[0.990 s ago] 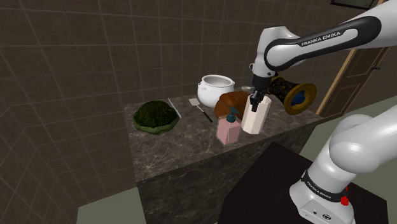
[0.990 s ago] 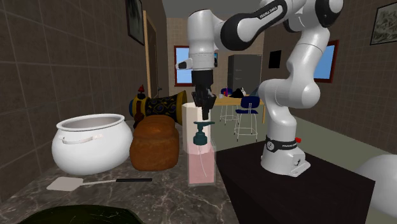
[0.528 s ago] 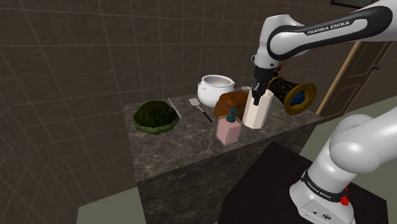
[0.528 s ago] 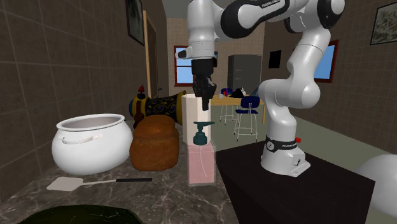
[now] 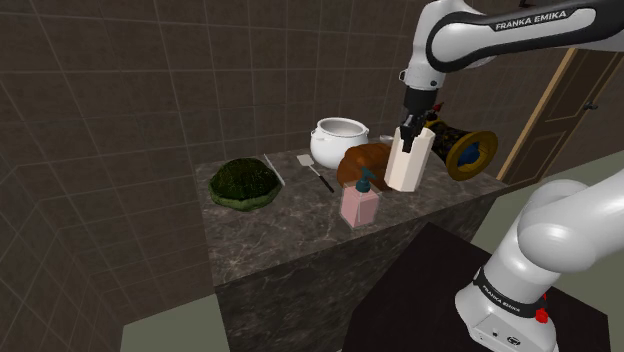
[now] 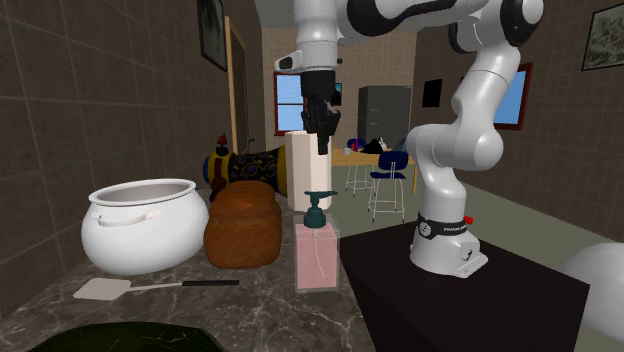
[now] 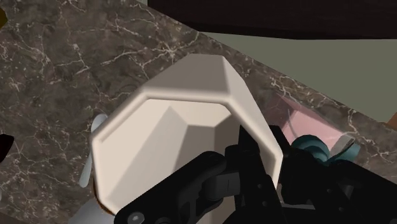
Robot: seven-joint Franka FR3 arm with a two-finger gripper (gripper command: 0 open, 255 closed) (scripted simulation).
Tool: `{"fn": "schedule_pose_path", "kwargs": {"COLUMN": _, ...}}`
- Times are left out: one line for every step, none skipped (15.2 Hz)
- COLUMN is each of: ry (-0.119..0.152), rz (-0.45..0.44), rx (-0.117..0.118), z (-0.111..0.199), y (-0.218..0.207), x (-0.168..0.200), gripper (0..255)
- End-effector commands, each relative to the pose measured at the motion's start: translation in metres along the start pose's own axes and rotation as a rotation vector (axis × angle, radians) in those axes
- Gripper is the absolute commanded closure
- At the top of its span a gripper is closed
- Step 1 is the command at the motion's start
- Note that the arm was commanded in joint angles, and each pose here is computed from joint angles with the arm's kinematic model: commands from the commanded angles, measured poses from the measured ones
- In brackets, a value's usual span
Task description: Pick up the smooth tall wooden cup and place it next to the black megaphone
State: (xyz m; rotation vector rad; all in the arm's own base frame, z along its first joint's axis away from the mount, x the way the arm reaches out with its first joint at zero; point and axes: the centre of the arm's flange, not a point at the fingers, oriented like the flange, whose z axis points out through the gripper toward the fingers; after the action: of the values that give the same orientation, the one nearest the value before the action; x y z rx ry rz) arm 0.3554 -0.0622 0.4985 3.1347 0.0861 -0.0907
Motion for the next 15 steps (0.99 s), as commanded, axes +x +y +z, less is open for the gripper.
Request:
{"fn": "schedule_pose_path", "kwargs": {"ry": 0.000, "rz": 0.000, "rx": 0.000, "z": -0.011, "y": 0.000, "x": -0.001, "gripper": 255}}
{"fn": "schedule_pose_path", "kwargs": {"ry": 0.000, "rz": 0.000, "rx": 0.000, "z": -0.016, "y": 0.000, "x": -0.002, "gripper": 255}}
{"fn": "schedule_pose_path", "kwargs": {"ry": 0.000, "rz": 0.000, "rx": 0.000, "z": -0.022, "y": 0.000, "x": -0.002, "gripper": 255}}
{"fn": "schedule_pose_path", "kwargs": {"ry": 0.000, "rz": 0.000, "rx": 0.000, "z": -0.027, "y": 0.000, "x": -0.002, "gripper": 255}}
{"fn": "schedule_pose_path", "kwargs": {"ry": 0.000, "rz": 0.000, "rx": 0.000, "z": -0.032, "y": 0.000, "x": -0.003, "gripper": 255}}
{"fn": "schedule_pose_path", "kwargs": {"ry": 0.000, "rz": 0.000, "rx": 0.000, "z": -0.037, "y": 0.000, "x": -0.003, "gripper": 255}}
{"fn": "schedule_pose_path", "kwargs": {"ry": 0.000, "rz": 0.000, "rx": 0.000, "z": -0.043, "y": 0.000, "x": -0.003, "gripper": 255}}
{"fn": "schedule_pose_path", "kwargs": {"ry": 0.000, "rz": 0.000, "rx": 0.000, "z": -0.048, "y": 0.000, "x": -0.003, "gripper": 255}}
{"fn": "schedule_pose_path", "kwargs": {"ry": 0.000, "rz": 0.000, "rx": 0.000, "z": -0.053, "y": 0.000, "x": -0.004, "gripper": 255}}
{"fn": "schedule_pose_path", "kwargs": {"ry": 0.000, "rz": 0.000, "rx": 0.000, "z": -0.058, "y": 0.000, "x": -0.004, "gripper": 255}}
{"fn": "schedule_pose_path", "kwargs": {"ry": 0.000, "rz": 0.000, "rx": 0.000, "z": -0.064, "y": 0.000, "x": -0.004, "gripper": 255}}
{"fn": "schedule_pose_path", "kwargs": {"ry": 0.000, "rz": 0.000, "rx": 0.000, "z": -0.069, "y": 0.000, "x": -0.005, "gripper": 255}}
{"fn": "schedule_pose_path", "kwargs": {"ry": 0.000, "rz": 0.000, "rx": 0.000, "z": -0.074, "y": 0.000, "x": -0.005, "gripper": 255}}
{"fn": "schedule_pose_path", "kwargs": {"ry": 0.000, "rz": 0.000, "rx": 0.000, "z": -0.080, "y": 0.000, "x": -0.005, "gripper": 255}}
{"fn": "schedule_pose_path", "kwargs": {"ry": 0.000, "rz": 0.000, "rx": 0.000, "z": -0.085, "y": 0.000, "x": -0.006, "gripper": 255}}
